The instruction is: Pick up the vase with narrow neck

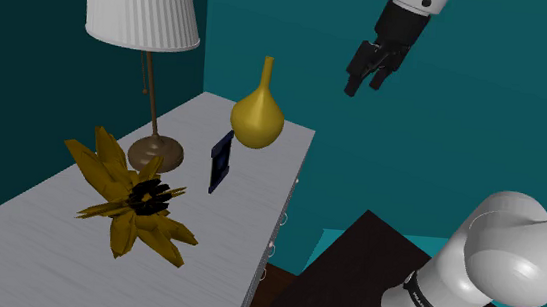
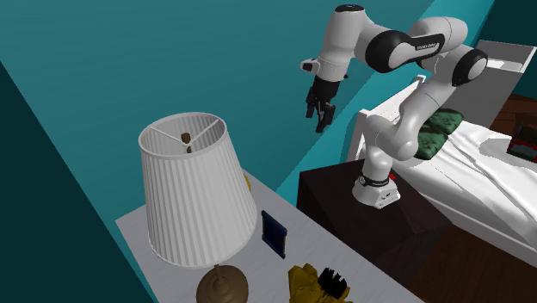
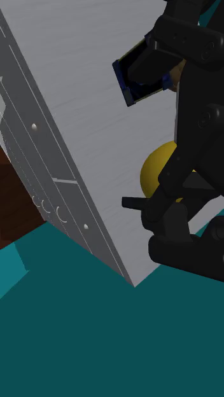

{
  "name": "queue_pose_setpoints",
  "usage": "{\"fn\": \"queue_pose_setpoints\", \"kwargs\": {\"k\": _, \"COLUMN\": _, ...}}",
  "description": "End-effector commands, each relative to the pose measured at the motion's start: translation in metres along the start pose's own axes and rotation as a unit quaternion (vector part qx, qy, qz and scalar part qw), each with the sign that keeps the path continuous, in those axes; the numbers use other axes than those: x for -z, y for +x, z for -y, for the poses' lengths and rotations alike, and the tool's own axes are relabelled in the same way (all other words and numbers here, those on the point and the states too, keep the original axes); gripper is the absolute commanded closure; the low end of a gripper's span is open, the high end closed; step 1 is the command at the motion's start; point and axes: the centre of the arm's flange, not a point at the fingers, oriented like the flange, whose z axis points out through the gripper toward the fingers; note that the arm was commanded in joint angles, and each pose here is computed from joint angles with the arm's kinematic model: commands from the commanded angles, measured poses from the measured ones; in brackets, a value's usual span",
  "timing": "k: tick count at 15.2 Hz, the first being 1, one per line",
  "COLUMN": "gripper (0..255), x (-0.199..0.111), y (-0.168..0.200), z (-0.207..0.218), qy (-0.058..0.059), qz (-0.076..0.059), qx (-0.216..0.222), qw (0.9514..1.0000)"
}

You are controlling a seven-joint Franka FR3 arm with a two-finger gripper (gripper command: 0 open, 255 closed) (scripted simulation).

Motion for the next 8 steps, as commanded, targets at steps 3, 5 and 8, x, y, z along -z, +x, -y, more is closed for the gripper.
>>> {"fn": "queue_pose_setpoints", "kwargs": {"k": 3, "gripper": 0, "x": -0.005, "y": 0.026, "z": -0.002, "qy": 0.003, "qz": 0.001, "qx": 0.003, "qw": 1.0000}}
{"fn": "queue_pose_setpoints", "kwargs": {"k": 5, "gripper": 0, "x": -0.010, "y": 0.053, "z": -0.005, "qy": 0.005, "qz": 0.003, "qx": 0.005, "qw": 1.0000}}
{"fn": "queue_pose_setpoints", "kwargs": {"k": 8, "gripper": 0, "x": -0.018, "y": 0.092, "z": -0.008, "qy": 0.009, "qz": 0.005, "qx": 0.009, "qw": 0.9999}}
